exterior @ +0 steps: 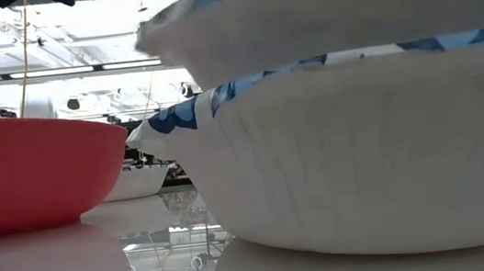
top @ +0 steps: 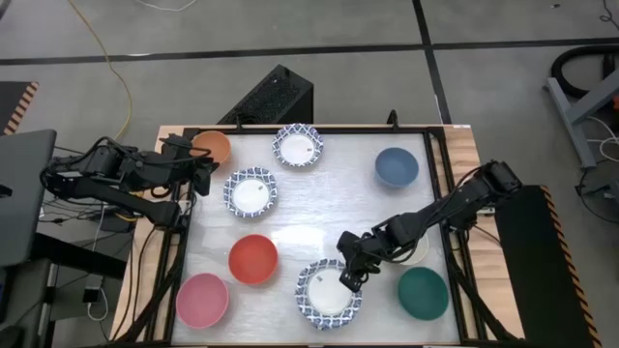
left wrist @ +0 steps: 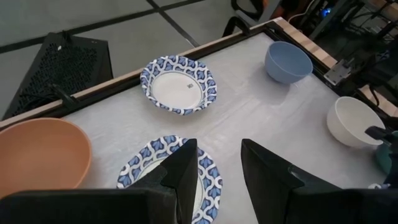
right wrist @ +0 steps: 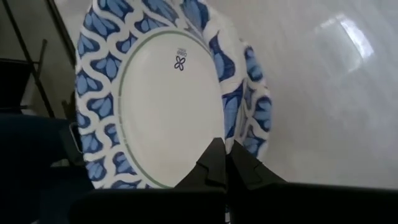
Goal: Nest bowls inside each other by size order
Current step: Stack the white patterned bowl on top of the white patterned bowl
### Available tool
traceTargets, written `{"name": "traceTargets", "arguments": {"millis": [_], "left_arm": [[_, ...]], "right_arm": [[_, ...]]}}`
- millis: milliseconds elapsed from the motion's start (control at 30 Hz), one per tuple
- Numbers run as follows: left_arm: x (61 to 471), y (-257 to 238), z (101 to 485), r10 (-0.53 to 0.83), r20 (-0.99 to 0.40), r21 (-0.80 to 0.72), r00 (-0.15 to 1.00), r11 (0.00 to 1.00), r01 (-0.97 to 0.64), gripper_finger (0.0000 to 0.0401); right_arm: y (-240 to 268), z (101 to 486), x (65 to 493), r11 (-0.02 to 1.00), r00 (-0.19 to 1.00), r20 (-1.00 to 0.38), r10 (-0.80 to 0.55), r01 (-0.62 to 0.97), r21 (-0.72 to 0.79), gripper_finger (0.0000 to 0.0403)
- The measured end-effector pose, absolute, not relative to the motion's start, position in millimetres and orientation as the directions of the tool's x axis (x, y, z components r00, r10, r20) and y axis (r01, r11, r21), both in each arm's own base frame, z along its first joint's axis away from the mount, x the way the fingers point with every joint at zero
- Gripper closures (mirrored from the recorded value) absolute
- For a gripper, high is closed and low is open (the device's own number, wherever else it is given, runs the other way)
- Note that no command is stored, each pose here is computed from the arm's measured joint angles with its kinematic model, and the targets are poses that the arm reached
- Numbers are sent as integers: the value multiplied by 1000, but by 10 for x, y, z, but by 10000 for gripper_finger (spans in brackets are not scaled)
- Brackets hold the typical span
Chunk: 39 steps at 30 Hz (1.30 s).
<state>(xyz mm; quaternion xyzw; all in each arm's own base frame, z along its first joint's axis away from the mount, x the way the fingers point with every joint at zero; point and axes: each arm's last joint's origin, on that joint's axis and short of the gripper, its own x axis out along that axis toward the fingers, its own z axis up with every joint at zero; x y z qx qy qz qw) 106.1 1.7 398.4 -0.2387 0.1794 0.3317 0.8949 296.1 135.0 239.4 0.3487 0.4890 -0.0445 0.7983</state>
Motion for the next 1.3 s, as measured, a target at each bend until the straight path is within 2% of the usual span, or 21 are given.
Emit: {"name": "traceTargets", "arguments": {"millis": [533,1000,1167,1300], "left_arm": [[1060,19,3985,514,-477,-297,713,670,-681,289],[1061,18,3986,513,-477,-302,714,667,-681,289],[1061,19,3986,514,-477,-303,713,666,-682,289],[1061,19,3986,514,-477,-303,713,666,-682,289]], "right_arm": [[1477,2258,3062,779,510,-794,332,327,535,396],[1421,2250,3075,825,516,-805,294,287,486,392],[1392,2184,3070,822,523,-804,285,298,485,392],[1385,2069,3069,779,564,-765,311,310,545,391]]}}
